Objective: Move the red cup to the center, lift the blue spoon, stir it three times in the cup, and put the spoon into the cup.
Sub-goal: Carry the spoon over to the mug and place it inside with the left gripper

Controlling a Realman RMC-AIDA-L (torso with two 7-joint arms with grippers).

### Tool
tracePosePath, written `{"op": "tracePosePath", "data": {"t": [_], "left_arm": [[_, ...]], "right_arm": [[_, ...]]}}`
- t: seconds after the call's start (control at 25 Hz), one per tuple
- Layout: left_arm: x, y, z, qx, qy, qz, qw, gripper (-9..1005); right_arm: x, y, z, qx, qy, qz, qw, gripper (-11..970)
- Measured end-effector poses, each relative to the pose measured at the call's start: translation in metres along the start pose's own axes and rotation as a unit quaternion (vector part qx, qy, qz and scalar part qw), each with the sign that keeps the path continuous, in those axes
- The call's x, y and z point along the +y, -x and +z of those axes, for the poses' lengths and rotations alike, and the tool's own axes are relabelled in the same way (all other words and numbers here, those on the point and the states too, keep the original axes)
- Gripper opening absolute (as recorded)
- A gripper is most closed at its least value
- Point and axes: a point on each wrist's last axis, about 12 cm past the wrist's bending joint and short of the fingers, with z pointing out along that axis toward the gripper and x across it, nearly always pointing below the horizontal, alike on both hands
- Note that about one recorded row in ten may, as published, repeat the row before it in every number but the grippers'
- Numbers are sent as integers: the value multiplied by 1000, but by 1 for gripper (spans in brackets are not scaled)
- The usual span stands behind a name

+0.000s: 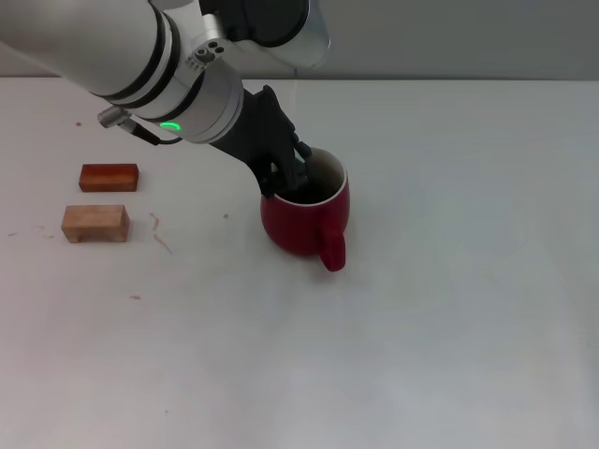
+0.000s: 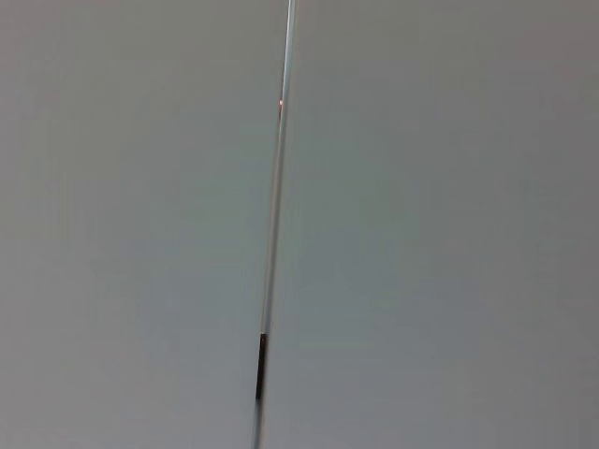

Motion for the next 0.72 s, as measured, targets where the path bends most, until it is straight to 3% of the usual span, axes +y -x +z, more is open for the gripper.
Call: {"op": "tracePosePath", "data": {"t": [0.4,0.72], "left_arm": [[6,-7,-5,27,27,2,999,162],[3,-10,-11,56,22,11,998,161]], "right_arm": [[0,0,0,0,0,0,1000,670],[0,0,-1,0,0,0,1000,670]]}}
